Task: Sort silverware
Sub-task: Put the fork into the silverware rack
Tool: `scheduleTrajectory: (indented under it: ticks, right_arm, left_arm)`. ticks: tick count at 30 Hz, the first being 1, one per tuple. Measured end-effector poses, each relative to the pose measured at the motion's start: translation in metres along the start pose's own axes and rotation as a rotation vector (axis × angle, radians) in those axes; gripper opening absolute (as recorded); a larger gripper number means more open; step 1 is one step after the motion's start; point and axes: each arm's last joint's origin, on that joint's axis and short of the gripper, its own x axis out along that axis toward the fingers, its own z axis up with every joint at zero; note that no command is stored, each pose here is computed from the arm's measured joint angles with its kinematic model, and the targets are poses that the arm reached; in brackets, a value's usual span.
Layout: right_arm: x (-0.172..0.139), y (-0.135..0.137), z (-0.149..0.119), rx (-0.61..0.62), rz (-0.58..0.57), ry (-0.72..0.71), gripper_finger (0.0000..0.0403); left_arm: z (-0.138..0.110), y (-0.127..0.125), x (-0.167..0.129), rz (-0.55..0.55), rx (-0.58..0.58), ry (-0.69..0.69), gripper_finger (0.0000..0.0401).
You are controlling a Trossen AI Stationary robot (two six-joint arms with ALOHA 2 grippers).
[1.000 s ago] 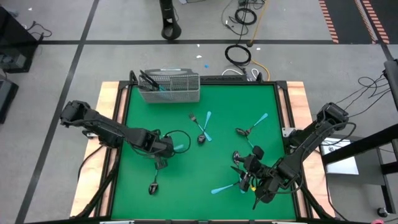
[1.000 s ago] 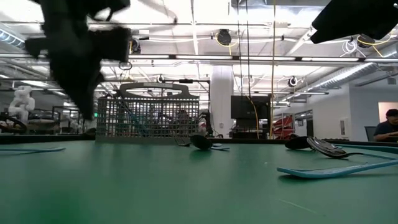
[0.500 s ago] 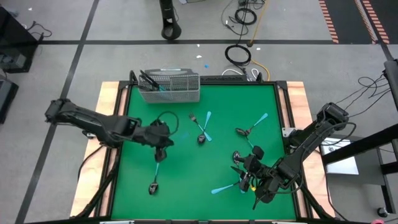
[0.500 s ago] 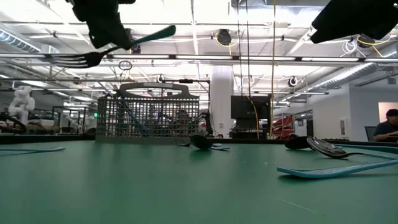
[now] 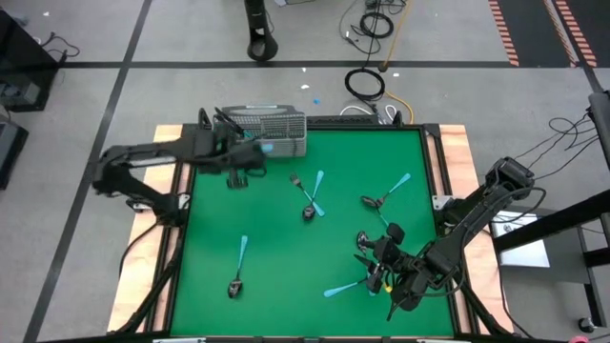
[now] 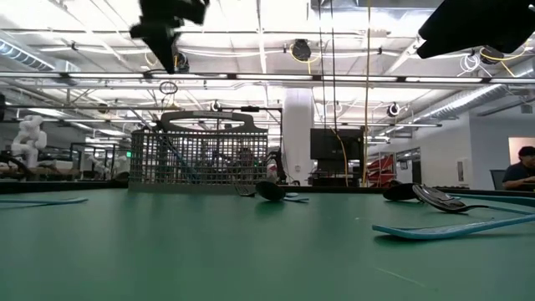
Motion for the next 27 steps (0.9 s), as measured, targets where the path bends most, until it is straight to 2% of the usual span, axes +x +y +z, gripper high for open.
scheduleTrajectory:
  ticks: [5, 10, 12, 20, 23, 27]
  right_arm:
    - [0.000, 0.000, 0.000, 0.001, 0.001, -0.001, 0.0164]
    - [0.000, -0.001, -0.001, -0.018, -0.008, 0.004, 0.0164]
    - [0.000, -0.002, -0.001, -0.031, -0.015, 0.009, 0.0164]
    - [-0.001, -0.005, -0.003, -0.061, -0.030, 0.023, 0.0164]
    - [-0.001, -0.005, -0.004, -0.061, -0.019, 0.049, 0.0164]
    - [-0.001, -0.005, -0.004, -0.062, -0.012, 0.066, 0.0164]
  left_arm:
    - [0.025, 0.022, 0.028, 0.250, 0.296, 0.223, 0.0000]
    - [0.049, 0.021, 0.067, 0.443, 0.611, 0.441, 0.0000]
    - [0.056, 0.020, 0.082, 0.450, 0.687, 0.498, 0.0000]
    - [0.076, 0.005, 0.141, 0.381, 0.836, 0.606, 0.0000]
    - [0.078, -0.003, 0.153, 0.353, 0.889, 0.641, 0.0000]
    - [0.077, -0.003, 0.164, 0.335, 0.895, 0.664, 0.0000]
